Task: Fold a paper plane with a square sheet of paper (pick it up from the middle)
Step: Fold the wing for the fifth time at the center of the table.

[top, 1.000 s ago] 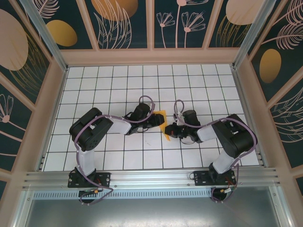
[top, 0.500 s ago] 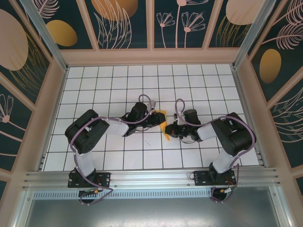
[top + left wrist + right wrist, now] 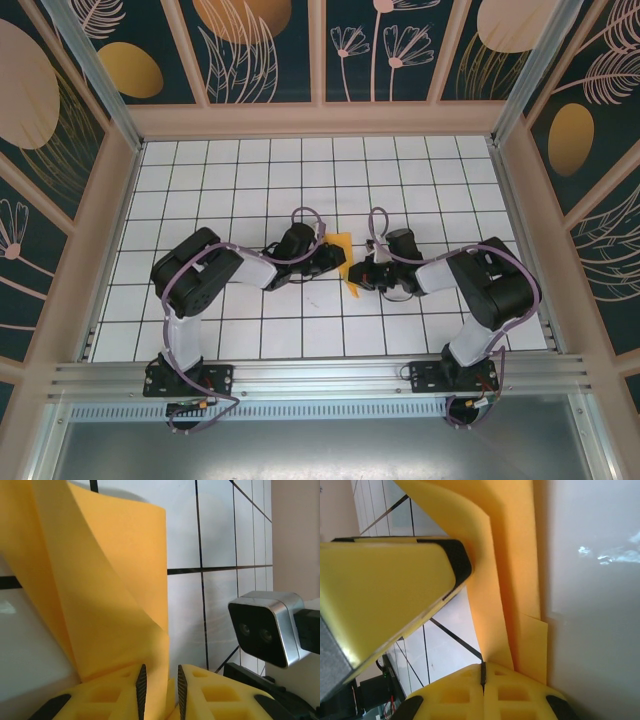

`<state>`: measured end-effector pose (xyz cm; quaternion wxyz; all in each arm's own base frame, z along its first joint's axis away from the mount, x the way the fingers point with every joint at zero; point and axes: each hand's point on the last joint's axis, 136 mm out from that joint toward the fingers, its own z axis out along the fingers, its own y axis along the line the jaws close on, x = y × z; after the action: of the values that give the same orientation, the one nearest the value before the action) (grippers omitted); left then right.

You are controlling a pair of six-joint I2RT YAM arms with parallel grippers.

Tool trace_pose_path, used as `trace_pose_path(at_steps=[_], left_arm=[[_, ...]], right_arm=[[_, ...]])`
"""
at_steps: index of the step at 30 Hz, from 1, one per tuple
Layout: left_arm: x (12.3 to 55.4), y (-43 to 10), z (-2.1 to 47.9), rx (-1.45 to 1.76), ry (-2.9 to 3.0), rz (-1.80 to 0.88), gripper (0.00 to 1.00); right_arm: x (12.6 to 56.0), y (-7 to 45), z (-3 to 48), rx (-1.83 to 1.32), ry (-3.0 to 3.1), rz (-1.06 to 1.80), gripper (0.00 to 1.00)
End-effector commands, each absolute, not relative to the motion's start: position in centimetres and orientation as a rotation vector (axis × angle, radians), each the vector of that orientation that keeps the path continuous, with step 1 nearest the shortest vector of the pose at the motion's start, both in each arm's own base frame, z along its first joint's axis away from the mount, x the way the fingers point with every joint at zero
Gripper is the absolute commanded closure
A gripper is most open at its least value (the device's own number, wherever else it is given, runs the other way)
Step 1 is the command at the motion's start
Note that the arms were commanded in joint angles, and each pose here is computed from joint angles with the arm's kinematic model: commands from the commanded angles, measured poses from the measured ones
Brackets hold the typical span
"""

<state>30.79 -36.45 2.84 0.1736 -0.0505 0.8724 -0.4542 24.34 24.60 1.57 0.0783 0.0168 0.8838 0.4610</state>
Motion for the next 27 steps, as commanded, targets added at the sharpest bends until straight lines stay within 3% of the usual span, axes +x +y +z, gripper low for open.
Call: trace_pose_path(at_steps=[1,9,15,27], left_arm=[[33.5,-34.0,1.3,-0.204,2.481,-1.082,0.73],[32.6,-33.8,-1.9,-0.153,2.622,-0.994,0.76],[32.5,-32.1,-3.8,-0.156,2.684,-0.835,0.77],[39.2,-28.9,0.1,-0.179,2.573,-0.717,0.76]], right_arm=[[20.7,20.1,-4.5,0.215,2.928,1.04,1.0],[20.6,20.8,-3.3,0.158,2.935,1.078,1.0],[20.6,19.7,-4.7,0.136,3.025,0.864,1.0],[19.7,19.8,-5.4,0.117,3.058,0.863,1.0]])
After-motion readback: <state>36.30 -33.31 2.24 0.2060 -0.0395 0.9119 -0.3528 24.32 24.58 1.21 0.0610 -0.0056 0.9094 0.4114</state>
